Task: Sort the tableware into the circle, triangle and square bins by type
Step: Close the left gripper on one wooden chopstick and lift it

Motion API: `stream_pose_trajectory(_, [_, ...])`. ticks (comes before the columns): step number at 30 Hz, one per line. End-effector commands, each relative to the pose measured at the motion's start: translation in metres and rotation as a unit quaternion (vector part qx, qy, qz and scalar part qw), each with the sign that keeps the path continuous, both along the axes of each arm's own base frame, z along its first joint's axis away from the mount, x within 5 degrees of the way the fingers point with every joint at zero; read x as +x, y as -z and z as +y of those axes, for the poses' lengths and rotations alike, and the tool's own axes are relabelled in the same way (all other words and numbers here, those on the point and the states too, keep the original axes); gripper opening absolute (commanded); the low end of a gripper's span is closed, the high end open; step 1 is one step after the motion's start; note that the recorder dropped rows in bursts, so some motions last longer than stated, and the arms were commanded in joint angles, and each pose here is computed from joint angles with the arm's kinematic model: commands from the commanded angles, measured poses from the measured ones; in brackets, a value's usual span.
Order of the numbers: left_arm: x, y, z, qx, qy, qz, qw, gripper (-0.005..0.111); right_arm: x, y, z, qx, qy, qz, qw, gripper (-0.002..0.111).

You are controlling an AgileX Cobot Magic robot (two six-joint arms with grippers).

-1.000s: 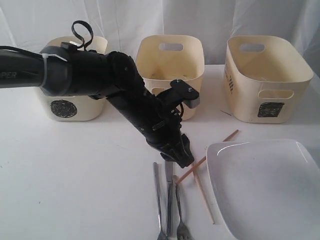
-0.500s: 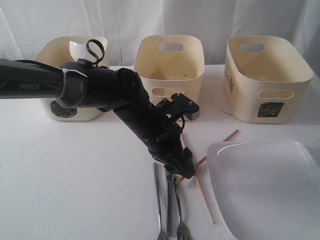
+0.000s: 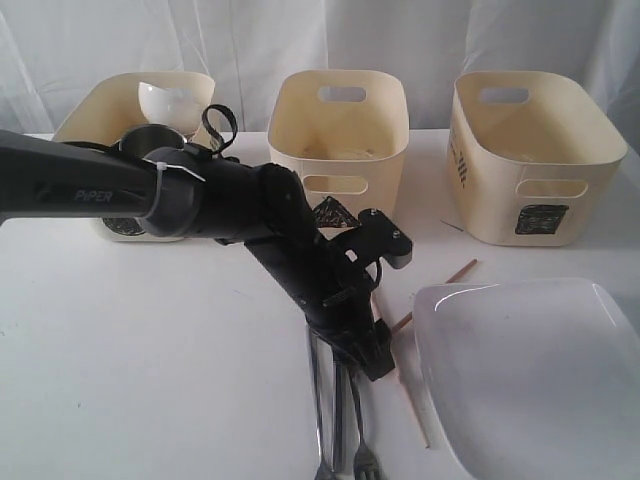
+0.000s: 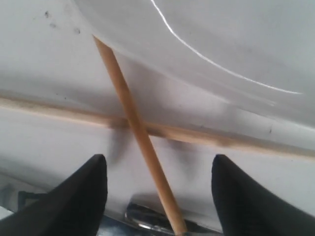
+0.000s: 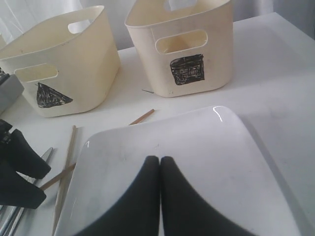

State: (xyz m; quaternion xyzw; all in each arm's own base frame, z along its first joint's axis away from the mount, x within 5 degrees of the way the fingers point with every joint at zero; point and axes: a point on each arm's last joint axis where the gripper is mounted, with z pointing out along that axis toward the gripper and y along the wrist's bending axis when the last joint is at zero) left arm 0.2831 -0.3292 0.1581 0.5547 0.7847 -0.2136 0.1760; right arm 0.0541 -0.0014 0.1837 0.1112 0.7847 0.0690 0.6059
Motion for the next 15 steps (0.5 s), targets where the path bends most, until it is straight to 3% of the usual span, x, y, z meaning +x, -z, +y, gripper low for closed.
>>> stream_pose_trajectory(1, [-0.0023, 0.0061, -0.0015, 0.008, 0.006, 0.015, 1.0, 0.064, 0.0001, 0.0013, -0.0001, -0.001, 0.0, -0.001, 1.0, 0.0])
stream_pose_trajectory(7, [-0.0023, 0.0061, -0.0015, 0.007, 0.004, 0.016, 1.0, 0.06, 0.0001, 0.0013, -0.0001, -0.001, 0.0, -0.001, 1.0, 0.0])
stream_pose_trajectory(11, [-0.0034, 0.0066, -0.0007, 0.013, -0.002, 0.027, 1.0, 0.03, 0.0001, 0.0013, -0.0001, -0.001, 0.0, -0.001, 1.0, 0.0])
stream_pose_trajectory(12, [-0.0033, 0.0073, 0.0005, 0.02, 0.005, 0.022, 1.0, 0.016, 0.0001, 0.0013, -0.0001, -0.001, 0.0, -0.001, 1.0, 0.0])
stream_pose_trajectory(14, [-0.0034, 0.0057, 0.0014, 0.024, 0.009, 0.018, 1.0, 0.0, 0.0001, 0.0013, -0.0001, -0.001, 0.0, -0.001, 1.0, 0.0])
stream_pose_trajectory(15, [-0.0034, 0.005, 0.0014, 0.023, 0.009, 0.017, 1.0, 0.0, 0.0001, 0.0013, -0.0001, -0.001, 0.0, -0.001, 1.0, 0.0])
